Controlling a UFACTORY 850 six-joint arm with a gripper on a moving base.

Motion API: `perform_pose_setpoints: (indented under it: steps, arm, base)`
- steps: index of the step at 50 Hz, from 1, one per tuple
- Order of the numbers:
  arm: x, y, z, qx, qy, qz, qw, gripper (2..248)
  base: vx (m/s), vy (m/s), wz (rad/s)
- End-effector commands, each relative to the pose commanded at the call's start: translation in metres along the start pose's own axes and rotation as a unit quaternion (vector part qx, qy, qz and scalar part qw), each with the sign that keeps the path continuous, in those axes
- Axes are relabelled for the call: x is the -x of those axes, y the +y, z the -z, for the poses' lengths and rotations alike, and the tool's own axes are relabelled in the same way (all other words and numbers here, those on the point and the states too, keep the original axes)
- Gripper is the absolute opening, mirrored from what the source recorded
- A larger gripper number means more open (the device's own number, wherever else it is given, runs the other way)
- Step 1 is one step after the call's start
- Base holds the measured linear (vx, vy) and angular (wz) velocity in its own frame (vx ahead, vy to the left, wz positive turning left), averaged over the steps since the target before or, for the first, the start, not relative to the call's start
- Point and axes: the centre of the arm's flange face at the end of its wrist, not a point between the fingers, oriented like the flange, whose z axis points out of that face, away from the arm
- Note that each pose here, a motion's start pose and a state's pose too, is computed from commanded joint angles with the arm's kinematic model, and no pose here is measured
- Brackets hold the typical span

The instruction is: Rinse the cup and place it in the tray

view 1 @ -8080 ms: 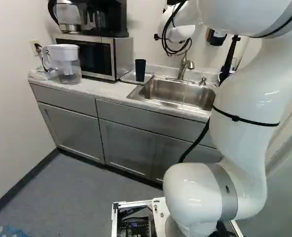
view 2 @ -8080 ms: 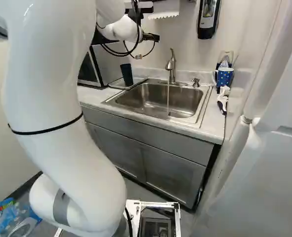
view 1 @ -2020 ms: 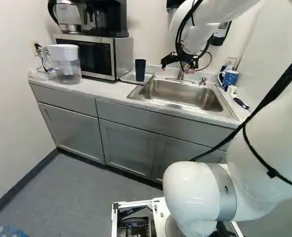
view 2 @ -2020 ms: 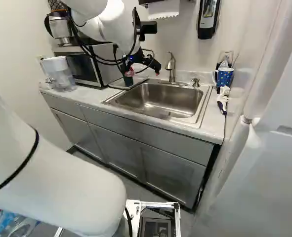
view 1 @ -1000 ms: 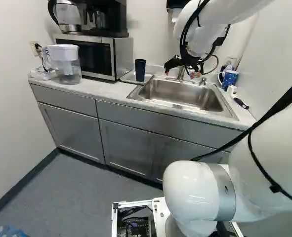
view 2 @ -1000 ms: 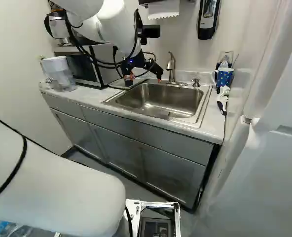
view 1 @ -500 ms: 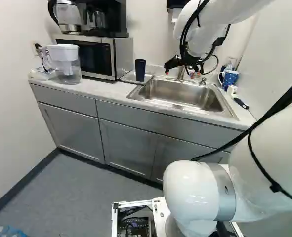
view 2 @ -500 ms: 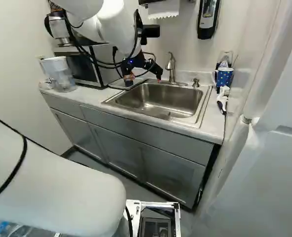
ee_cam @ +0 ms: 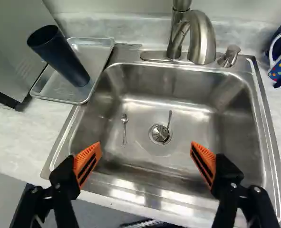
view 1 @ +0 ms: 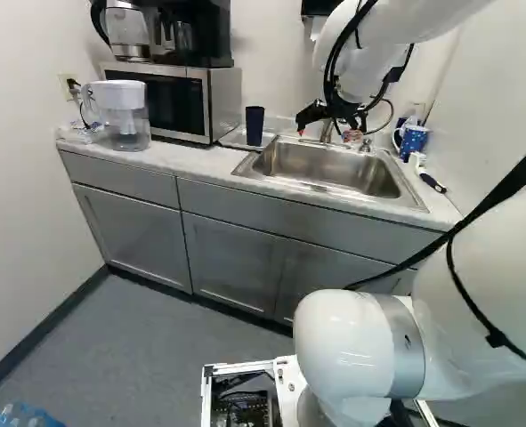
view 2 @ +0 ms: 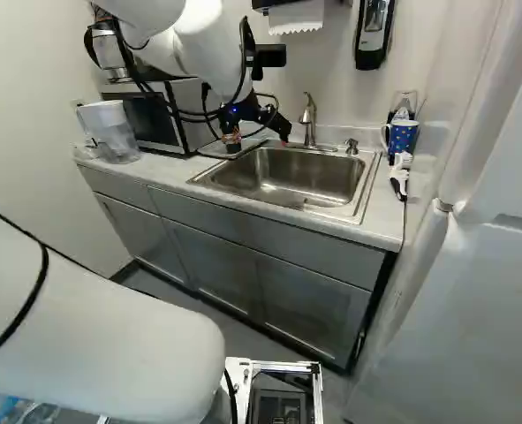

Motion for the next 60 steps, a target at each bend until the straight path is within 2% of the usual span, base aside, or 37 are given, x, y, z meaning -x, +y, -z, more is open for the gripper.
perform_pose_setpoints:
  steps: [60]
  arm:
    - [0.0,0.0,0.0,0.0,0.0,0.0,1.0,247]
  base:
    - [-0.099,0.05,-0.005]
